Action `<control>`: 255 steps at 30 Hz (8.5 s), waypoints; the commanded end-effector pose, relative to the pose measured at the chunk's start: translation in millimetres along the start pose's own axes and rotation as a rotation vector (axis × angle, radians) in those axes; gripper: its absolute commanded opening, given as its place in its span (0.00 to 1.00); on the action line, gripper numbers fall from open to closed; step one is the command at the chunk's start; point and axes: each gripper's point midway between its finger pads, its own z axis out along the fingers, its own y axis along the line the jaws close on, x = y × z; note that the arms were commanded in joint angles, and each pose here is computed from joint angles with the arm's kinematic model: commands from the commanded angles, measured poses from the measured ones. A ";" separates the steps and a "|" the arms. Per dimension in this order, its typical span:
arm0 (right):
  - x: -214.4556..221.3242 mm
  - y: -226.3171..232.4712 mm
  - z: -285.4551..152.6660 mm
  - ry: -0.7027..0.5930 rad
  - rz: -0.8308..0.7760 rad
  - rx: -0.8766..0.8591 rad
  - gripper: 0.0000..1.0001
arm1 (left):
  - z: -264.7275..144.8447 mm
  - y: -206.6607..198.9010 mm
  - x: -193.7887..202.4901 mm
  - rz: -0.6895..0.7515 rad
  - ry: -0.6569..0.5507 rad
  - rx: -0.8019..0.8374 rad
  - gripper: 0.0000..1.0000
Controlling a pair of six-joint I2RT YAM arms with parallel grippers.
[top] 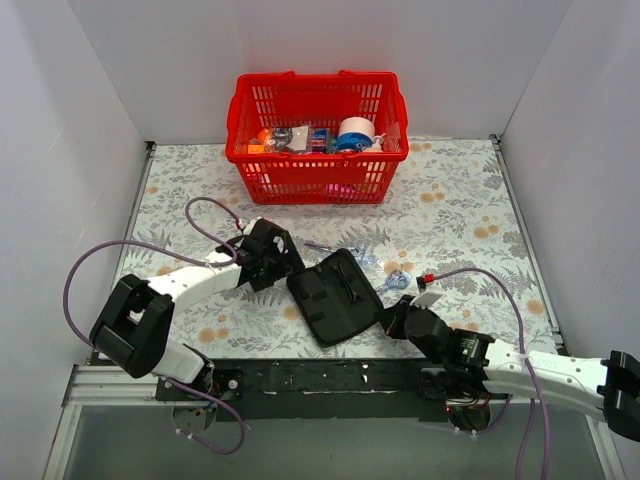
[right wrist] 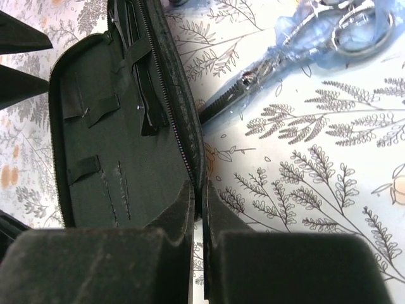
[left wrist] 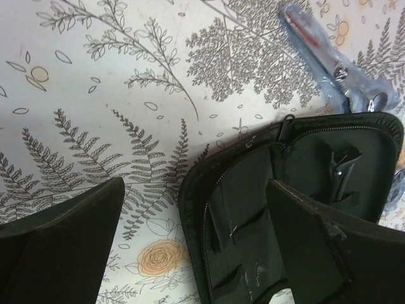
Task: Sort the hair-cutting tools
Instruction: Adjust the hairdressing tool bag at the center of the board, then pick up the scissors from the center of the board.
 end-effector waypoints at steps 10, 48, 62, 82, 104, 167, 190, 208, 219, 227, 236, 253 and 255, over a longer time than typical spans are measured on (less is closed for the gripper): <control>-50.0 90.1 9.3 -0.027 -0.511 -0.157 0.01 | -44.1 -5.6 -15.7 -0.012 -0.093 0.081 0.96; -64.1 184.2 187.8 0.385 -1.359 -0.556 0.01 | -126.1 3.5 -30.1 0.044 -0.207 0.165 0.96; -89.7 196.5 188.4 0.289 -1.330 -0.524 0.01 | -122.6 1.8 -29.2 0.026 -0.199 0.166 0.96; -136.7 159.4 117.9 0.244 -1.303 -0.252 0.69 | -106.3 8.8 -32.3 0.028 -0.218 0.118 0.96; -122.0 -21.9 47.3 0.496 -0.809 0.469 0.76 | -53.3 12.2 -24.5 -0.015 -0.142 -0.006 0.97; -79.9 -83.5 -0.3 0.304 -0.305 0.752 0.76 | -72.4 19.8 -7.9 -0.052 -0.135 0.091 0.97; -64.4 41.0 35.0 0.641 -0.819 -0.105 0.84 | -77.0 16.9 -13.2 -0.041 -0.145 0.084 0.97; -31.0 -15.0 55.1 0.760 -0.834 0.077 0.82 | -71.0 20.6 -7.6 -0.018 -0.124 0.077 0.97; 0.8 -22.6 47.5 0.828 -0.811 0.226 0.71 | -71.9 23.8 -4.6 -0.019 -0.122 0.079 0.97; 17.4 -41.0 25.0 0.855 -0.830 0.419 0.66 | -73.1 25.8 -1.9 -0.022 -0.119 0.085 0.97; 10.5 -46.0 15.3 0.817 -0.800 0.481 0.66 | -78.6 23.8 -4.3 -0.024 -0.128 0.095 0.98; 29.9 -63.9 -10.7 0.854 -0.720 0.483 0.39 | -79.5 20.3 -6.7 -0.031 -0.129 0.097 0.98; 32.6 -62.9 -12.8 0.856 -0.717 0.478 0.33 | -79.3 21.5 -6.5 -0.030 -0.126 0.088 0.97</control>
